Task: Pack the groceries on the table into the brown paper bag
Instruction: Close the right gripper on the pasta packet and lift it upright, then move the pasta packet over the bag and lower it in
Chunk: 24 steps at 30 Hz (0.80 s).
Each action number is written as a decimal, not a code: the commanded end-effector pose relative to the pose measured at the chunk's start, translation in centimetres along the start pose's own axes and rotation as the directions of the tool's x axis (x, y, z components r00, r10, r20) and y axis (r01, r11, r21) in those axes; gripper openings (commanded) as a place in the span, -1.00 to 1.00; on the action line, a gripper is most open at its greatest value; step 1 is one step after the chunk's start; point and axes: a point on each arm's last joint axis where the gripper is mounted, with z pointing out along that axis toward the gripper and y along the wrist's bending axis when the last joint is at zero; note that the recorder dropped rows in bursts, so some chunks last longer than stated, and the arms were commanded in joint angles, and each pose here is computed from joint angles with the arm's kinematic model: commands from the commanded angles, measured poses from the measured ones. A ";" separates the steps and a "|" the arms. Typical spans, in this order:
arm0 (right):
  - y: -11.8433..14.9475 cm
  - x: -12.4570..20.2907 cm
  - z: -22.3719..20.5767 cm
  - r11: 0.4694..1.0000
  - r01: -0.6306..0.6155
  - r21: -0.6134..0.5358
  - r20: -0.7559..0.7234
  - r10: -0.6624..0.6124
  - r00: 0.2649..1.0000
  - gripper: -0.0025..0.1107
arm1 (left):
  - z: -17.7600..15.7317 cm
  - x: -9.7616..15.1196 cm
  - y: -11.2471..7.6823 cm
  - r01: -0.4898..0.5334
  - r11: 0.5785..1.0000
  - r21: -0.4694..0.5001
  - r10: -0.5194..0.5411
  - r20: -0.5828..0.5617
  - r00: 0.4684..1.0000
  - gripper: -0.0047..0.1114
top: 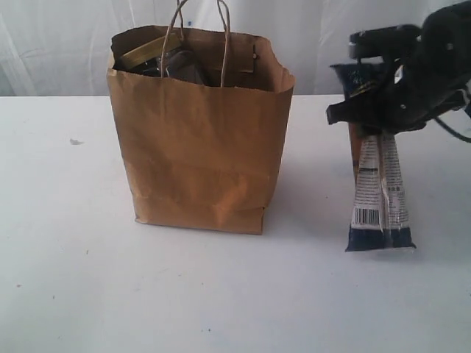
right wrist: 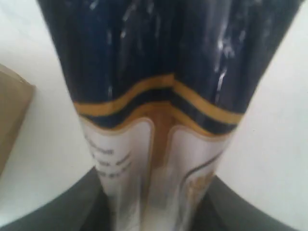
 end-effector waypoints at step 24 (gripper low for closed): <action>1.8 -3.0 -23.4 0.860 0.142 -0.489 0.856 0.443 0.265 -0.96 | 0.0 0.1 0.0 0.001 1.000 0.006 -0.001 0.004 1.000 -0.92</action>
